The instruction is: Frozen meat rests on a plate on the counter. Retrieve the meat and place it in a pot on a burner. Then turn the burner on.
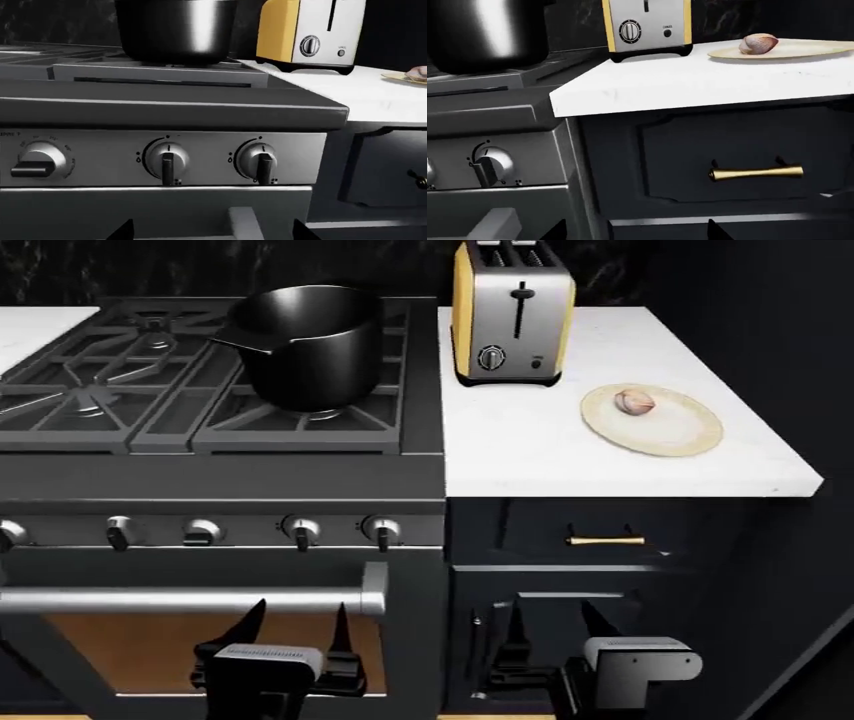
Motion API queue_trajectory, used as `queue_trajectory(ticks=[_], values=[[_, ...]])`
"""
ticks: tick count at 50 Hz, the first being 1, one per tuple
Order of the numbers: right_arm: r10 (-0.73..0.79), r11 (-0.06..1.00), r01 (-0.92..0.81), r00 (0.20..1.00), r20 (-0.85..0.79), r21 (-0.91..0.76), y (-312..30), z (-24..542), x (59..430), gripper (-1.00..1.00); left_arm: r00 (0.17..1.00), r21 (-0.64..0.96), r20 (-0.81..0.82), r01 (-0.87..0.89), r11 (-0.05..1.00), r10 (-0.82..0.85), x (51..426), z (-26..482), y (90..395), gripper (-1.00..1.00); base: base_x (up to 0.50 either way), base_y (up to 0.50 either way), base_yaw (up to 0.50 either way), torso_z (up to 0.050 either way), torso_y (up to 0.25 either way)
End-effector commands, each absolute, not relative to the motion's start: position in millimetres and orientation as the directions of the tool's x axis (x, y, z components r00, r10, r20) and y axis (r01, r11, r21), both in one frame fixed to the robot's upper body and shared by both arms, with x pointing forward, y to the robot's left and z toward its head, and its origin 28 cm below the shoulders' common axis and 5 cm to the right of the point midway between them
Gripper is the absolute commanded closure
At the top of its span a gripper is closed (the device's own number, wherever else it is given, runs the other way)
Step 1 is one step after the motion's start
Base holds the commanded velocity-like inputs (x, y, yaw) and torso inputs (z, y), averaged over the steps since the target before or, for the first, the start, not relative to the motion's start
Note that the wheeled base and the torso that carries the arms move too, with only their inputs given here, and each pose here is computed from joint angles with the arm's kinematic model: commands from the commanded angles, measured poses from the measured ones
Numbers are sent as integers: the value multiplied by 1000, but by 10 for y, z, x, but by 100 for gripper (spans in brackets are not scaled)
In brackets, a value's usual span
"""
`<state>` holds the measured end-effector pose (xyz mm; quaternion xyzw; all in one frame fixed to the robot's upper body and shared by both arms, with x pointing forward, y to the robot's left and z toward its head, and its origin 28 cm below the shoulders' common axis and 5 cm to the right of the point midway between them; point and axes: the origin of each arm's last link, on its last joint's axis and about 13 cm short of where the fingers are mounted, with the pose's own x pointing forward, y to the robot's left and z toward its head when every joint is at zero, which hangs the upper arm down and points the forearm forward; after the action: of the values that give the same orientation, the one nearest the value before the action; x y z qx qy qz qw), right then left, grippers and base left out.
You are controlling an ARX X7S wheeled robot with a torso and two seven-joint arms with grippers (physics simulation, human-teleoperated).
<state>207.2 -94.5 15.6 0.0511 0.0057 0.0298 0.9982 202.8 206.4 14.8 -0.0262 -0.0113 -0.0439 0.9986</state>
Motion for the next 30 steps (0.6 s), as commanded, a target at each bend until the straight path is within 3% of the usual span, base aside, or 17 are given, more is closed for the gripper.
queue_trajectory(ticks=[1, 27, 30], values=[[61, 993, -59, 998, -13, 106, -948, 155, 2072, -100, 996, -53, 26, 90, 994, -89, 2021, 148, 2060, -100, 0, -500, 0, 50, 0], [59, 993, -57, 998, -17, 102, -933, 139, 2093, -100, 996, -52, 28, 91, 994, -90, 2027, 144, 2068, -100, 0, -500, 0, 50, 0], [53, 992, -52, 999, -7, 113, -935, 160, 2091, -100, 998, -39, 24, 66, 997, -65, 2041, 159, 2046, -100, 0, -159, 0, 33, 0]])
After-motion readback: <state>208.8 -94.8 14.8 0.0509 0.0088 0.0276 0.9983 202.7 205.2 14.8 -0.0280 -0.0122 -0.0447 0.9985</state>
